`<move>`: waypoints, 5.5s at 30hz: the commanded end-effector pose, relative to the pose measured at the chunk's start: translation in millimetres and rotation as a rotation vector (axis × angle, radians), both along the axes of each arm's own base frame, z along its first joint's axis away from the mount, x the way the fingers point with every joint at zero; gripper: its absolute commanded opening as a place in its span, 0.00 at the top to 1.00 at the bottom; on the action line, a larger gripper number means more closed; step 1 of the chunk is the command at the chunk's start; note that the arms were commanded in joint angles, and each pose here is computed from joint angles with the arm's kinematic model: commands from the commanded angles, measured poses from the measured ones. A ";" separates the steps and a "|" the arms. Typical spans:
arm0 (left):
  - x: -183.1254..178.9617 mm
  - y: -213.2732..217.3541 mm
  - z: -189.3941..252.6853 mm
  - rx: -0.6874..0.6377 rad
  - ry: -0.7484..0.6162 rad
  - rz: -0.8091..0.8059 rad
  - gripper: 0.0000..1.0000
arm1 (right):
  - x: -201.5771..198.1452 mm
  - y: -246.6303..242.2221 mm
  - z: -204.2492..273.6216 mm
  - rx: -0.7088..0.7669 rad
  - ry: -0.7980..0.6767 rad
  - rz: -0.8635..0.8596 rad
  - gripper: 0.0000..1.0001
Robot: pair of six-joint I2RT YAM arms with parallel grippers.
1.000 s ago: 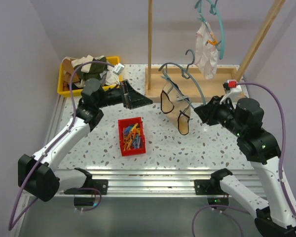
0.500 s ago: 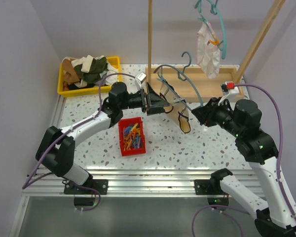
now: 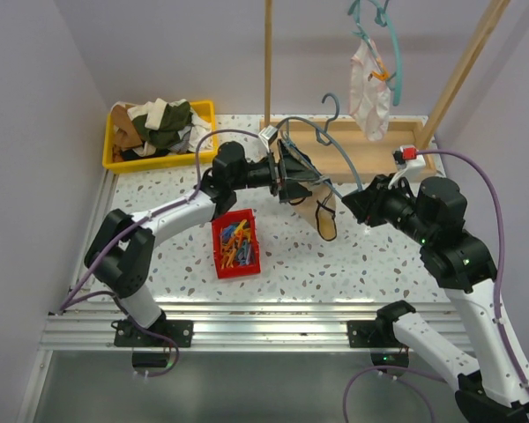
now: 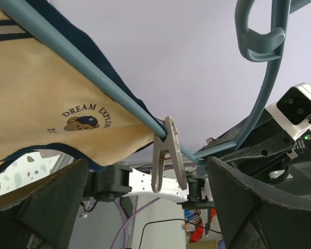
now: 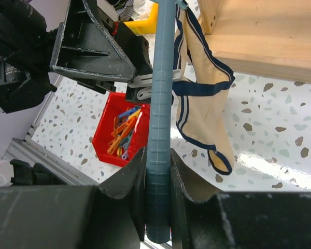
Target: Remove the underwear clipped to the hanger
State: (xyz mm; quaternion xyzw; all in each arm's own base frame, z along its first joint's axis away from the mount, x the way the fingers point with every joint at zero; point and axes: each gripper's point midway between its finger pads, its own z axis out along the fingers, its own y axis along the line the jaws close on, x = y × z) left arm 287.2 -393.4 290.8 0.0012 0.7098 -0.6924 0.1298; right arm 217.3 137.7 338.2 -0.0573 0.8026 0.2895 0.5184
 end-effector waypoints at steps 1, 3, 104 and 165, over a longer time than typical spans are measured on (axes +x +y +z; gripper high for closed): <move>2.6 -7.4 25.3 -0.066 -0.042 -0.004 0.00 | -0.5 2.8 23.6 0.014 -0.092 0.027 1.00; 0.8 -11.7 24.7 -0.067 -0.037 -0.015 0.00 | 1.3 2.8 21.8 0.008 -0.091 0.025 1.00; 89.2 57.8 -45.2 0.183 0.039 0.021 0.00 | -24.9 -1.7 6.1 -0.150 -0.053 0.150 1.00; 109.7 45.2 -70.5 0.109 0.111 0.049 0.18 | -3.2 -23.3 39.2 -0.164 -0.165 -0.018 1.00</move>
